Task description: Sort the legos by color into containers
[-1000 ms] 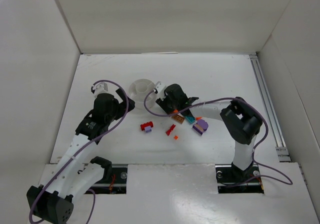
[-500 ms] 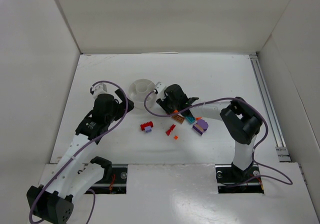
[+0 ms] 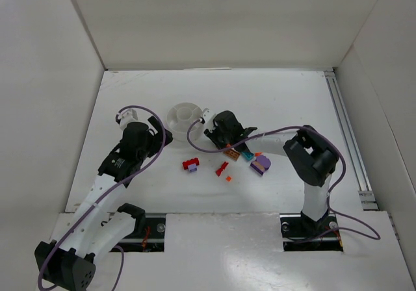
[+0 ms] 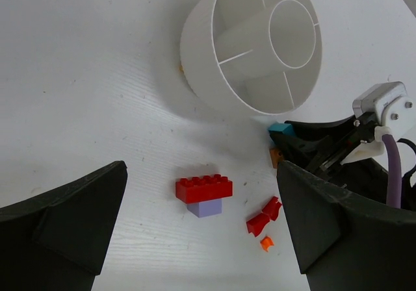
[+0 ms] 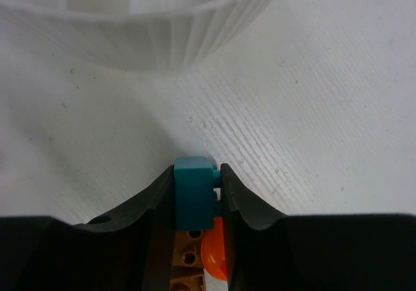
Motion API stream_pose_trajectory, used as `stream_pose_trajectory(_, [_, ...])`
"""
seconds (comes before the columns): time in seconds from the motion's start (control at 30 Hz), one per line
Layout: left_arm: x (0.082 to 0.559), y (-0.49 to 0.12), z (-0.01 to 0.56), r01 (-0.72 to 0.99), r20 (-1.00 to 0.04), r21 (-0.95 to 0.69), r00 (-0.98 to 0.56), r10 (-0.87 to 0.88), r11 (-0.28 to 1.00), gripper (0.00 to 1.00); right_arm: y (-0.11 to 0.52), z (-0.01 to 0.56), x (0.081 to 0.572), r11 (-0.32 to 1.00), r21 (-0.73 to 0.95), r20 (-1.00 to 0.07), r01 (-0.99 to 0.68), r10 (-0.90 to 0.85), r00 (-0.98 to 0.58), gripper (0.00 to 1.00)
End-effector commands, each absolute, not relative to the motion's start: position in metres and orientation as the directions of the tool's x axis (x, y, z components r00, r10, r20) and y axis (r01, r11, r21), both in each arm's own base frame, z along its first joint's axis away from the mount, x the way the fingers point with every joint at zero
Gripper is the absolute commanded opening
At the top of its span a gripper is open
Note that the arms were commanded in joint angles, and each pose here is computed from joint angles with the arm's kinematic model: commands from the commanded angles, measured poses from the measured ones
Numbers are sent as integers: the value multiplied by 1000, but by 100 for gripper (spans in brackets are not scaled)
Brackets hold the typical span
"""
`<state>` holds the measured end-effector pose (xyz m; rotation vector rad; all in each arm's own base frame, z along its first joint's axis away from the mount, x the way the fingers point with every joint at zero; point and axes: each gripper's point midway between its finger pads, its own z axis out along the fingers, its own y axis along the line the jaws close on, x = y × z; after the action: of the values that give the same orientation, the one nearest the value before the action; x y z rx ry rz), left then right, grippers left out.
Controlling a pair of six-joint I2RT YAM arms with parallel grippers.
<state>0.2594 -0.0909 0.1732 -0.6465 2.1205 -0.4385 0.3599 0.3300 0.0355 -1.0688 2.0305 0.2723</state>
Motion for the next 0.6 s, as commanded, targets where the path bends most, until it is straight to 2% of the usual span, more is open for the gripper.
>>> stream_pose_trajectory(0.0, [262, -90, 184, -290, -642, -533, -473, -603, 795, 99, 345, 93, 368, 617, -194, -830, -763, -517, -207, 32])
stream_pose_trajectory(0.17, [262, -90, 184, -290, -642, -533, -473, -603, 795, 99, 355, 175, 367, 550, -310, -879, -775, -476, 14, 31])
stream_pose_trajectory(0.23, [262, -90, 184, -290, -642, -533, -473, -603, 795, 99, 368, 192, 360, 479, -349, -877, -805, -469, 101, 30])
stream_pose_trajectory(0.3, [264, -90, 186, -285, -644, -539, -467, -606, 793, 99, 390, 219, 346, 369, -445, -852, -816, -455, 259, 30])
stream_pose_trajectory(0.57, [264, -90, 186, -285, -644, -539, -467, -606, 793, 99, 436, 241, 349, 250, -481, -848, -840, -374, 375, 30])
